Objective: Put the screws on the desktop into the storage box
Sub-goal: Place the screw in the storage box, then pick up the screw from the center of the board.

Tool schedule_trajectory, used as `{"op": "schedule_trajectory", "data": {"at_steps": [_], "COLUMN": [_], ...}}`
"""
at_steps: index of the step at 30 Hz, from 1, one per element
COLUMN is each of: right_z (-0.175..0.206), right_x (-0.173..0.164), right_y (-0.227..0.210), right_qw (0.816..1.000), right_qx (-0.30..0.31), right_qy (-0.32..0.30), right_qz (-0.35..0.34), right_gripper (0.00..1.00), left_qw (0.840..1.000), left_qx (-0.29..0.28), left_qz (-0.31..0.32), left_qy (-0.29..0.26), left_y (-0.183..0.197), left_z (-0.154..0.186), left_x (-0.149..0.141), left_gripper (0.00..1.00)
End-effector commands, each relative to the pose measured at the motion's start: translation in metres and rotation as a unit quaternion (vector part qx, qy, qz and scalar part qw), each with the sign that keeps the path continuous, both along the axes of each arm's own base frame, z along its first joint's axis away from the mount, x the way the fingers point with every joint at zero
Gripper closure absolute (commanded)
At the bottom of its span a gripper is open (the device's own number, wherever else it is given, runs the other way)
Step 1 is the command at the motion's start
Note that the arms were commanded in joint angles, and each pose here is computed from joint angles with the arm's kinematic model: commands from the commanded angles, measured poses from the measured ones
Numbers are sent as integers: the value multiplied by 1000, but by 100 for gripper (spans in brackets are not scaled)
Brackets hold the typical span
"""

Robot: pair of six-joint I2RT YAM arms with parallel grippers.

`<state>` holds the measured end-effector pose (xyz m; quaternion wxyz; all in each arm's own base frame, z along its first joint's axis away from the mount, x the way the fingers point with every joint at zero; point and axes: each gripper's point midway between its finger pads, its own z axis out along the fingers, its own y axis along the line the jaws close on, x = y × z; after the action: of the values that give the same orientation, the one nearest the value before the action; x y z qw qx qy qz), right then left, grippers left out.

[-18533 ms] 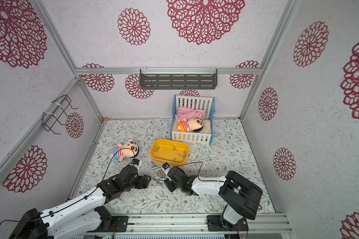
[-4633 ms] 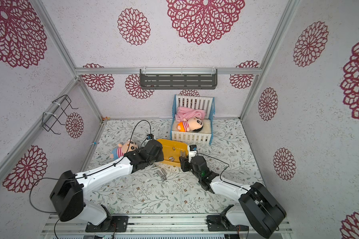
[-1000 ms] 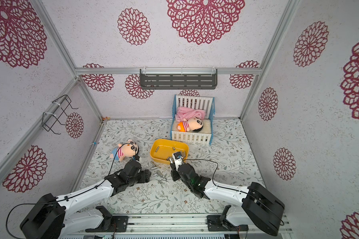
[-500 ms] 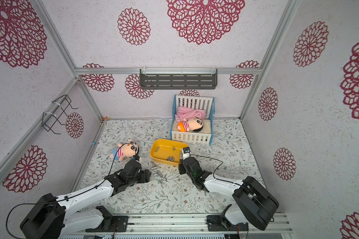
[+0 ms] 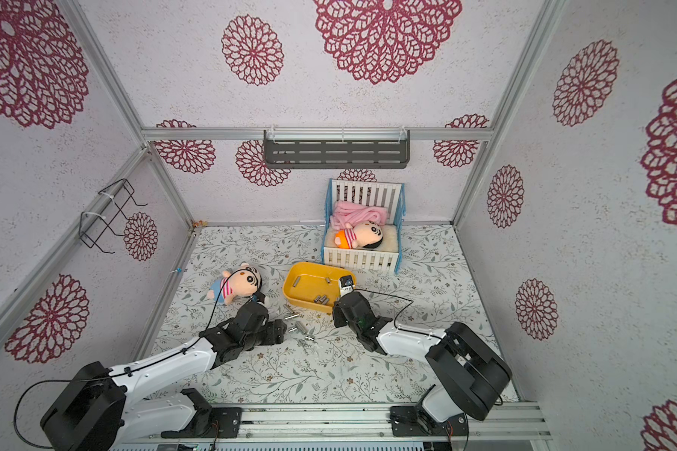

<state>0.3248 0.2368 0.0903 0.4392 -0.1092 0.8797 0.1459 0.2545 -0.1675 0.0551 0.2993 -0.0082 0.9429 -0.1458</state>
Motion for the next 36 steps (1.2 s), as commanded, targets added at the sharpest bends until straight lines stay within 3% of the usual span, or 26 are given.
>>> {"op": "schedule_trajectory", "data": {"at_steps": [1,10,15,18,24,36], "right_z": [19,36,65,68,38,-33], "right_x": [5,-3,-27,-43,-60,-60], "right_y": [5,7,26,45,86,126], "right_qw": [1000,998,990,986,982,977], "right_qx": [26,53,90,80,36,-92], "right_qy": [-18,-42,-84,-97,-64,0], "right_qz": [1,15,72,110,172,192], "right_gripper": [54,50,50,51,55,58], "left_qw": [1000,1000,1000,999,995,994], "left_qx": [-8,-2,9,37,81,80], "left_qz": [-9,-25,-23,-1,38,54], "left_qy": [-9,-2,-4,-15,-43,-54], "left_y": [-8,-14,-12,1,25,33], "left_z": [8,5,5,6,18,22], "left_x": [3,1,2,5,9,8], "left_gripper": [19,20,20,20,20,18]}}
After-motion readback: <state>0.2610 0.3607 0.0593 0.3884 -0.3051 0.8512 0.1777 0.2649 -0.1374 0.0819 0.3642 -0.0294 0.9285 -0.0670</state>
